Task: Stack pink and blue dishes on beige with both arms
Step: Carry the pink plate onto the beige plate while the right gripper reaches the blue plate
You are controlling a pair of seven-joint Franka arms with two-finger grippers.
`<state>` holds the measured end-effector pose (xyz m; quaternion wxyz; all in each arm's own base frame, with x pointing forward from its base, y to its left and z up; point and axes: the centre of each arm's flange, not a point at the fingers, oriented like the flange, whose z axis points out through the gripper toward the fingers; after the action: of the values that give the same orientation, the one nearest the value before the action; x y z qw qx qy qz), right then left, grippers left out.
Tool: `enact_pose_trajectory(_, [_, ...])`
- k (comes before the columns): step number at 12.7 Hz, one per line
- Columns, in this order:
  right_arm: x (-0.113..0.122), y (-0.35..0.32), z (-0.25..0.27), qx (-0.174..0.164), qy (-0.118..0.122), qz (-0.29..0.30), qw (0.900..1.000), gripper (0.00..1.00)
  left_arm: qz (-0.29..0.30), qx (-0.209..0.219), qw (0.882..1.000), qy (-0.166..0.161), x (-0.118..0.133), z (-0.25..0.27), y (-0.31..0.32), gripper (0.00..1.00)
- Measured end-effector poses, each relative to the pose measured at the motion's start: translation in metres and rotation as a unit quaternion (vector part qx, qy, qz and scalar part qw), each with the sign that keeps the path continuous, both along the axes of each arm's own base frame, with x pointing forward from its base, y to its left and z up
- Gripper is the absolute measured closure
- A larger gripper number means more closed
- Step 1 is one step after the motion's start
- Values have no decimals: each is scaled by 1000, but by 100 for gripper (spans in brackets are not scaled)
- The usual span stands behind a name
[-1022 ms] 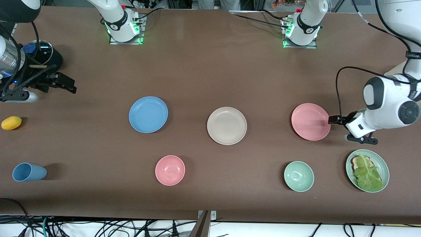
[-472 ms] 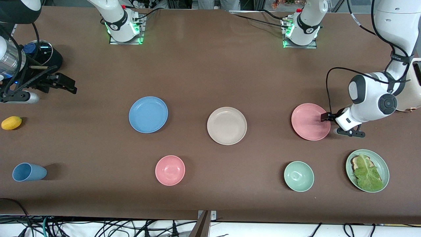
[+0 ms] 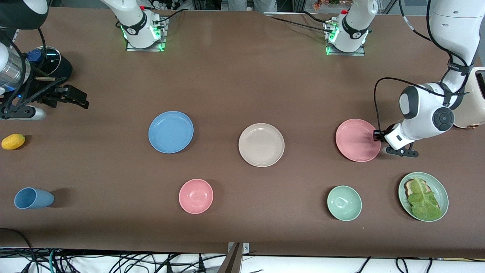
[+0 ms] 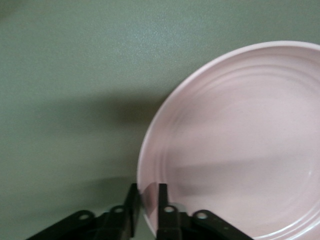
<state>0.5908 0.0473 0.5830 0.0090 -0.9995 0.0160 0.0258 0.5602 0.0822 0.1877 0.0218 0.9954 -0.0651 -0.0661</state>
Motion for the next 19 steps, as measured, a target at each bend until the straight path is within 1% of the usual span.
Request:
enact_pose_trajectory(1, [3, 1, -7, -1, 6, 0, 1000, 0, -2, 0, 1000, -3, 2, 3, -2, 94])
enact_pose_trajectory(3, [12, 3, -30, -3, 23, 1, 1000, 0, -1, 0, 1000, -8, 5, 11, -6, 94])
enact_pose_trajectory(4, [17, 3, -41, -4, 28, 1, 1000, 0, 1, -1, 1000, -7, 9, 20, -12, 94])
enact_pose_trajectory(5, [21, 4, -51, -3, 35, 1, 999, 0, 5, -4, 1000, 4, 16, 35, -23, 95])
enact_pose_trajectory(7, [25, 10, -79, -3, 59, 4, 998, 0, 11, -11, 999, 36, 38, 83, -60, 95])
enact_pose_trajectory(8, [26, 14, -98, -3, 66, 8, 998, 0, 19, -12, 999, 43, 48, 110, -83, 95])
enact_pose_trajectory(9, [27, 18, -118, -3, 65, 10, 998, 0, 32, -12, 998, 44, 55, 133, -109, 95])
enact_pose_trajectory(11, [24, 23, -164, -2, 55, 13, 998, 0, 61, -17, 997, 40, 59, 159, -169, 95])
enact_pose_trajectory(14, [4, 38, -242, 2, 27, 24, 999, 0, 92, -26, 994, 46, 54, 160, -266, 95])
enact_pose_trajectory(16, [-15, 47, -285, 6, 1, 32, 999, 0, 94, -32, 993, 60, 55, 139, -329, 95])
enact_pose_trajectory(19, [-35, 56, -337, 10, -30, 40, 999, 0, 86, -39, 992, 78, 47, 82, -406, 95])
